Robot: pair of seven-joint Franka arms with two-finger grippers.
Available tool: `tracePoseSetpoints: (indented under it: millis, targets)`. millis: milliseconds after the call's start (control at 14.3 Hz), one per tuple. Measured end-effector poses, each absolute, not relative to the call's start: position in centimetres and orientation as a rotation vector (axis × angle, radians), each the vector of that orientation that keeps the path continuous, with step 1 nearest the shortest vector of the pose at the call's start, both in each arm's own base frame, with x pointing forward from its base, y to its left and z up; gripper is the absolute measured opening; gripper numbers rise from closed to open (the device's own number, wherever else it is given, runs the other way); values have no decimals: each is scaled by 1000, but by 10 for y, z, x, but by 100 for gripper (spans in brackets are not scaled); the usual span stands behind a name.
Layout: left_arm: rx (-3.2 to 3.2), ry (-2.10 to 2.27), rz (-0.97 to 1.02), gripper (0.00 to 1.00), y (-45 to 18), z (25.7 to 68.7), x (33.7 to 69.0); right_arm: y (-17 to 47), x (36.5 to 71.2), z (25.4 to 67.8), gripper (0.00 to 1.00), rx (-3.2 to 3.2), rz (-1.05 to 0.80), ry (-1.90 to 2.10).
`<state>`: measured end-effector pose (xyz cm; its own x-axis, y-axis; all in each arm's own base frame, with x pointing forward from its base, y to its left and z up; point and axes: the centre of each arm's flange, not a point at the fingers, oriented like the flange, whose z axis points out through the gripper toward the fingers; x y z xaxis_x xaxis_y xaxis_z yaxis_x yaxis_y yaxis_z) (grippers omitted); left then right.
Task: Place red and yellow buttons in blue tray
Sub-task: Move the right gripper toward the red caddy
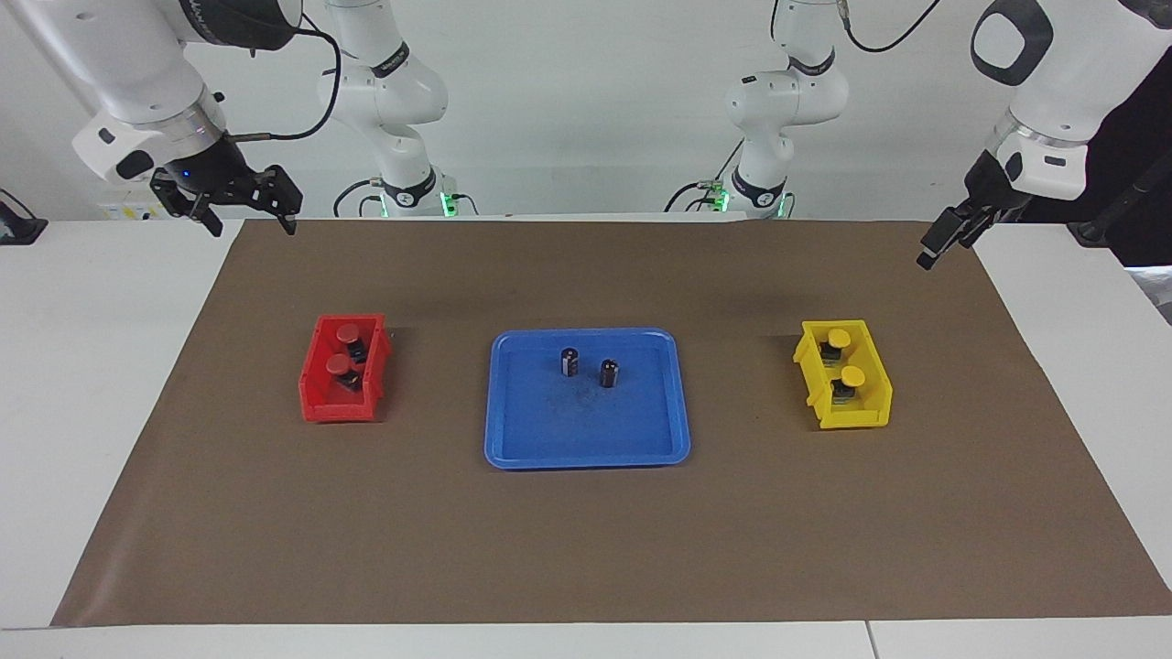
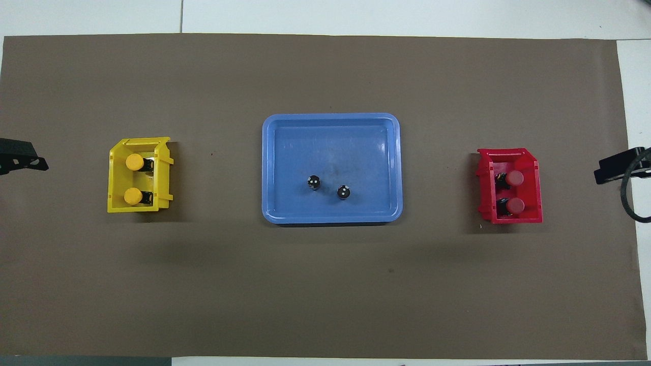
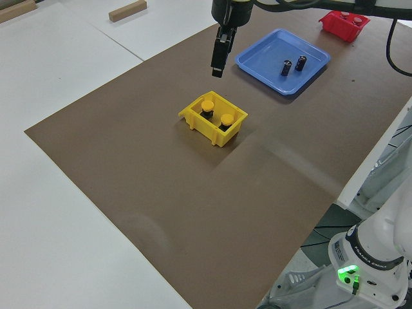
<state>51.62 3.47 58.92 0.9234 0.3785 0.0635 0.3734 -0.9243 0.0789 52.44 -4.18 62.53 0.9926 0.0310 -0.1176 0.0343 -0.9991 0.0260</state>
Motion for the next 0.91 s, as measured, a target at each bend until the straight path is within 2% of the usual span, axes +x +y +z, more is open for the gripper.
tracePoseSetpoints:
  millis: [419,908]
  targets:
    - [3060,390,13,100,12,570,507,-42,524,625,100,3108,-183,51]
    - [3104,220,31,100,-4,574,505,-42,524,625,100,3108,-183,51]
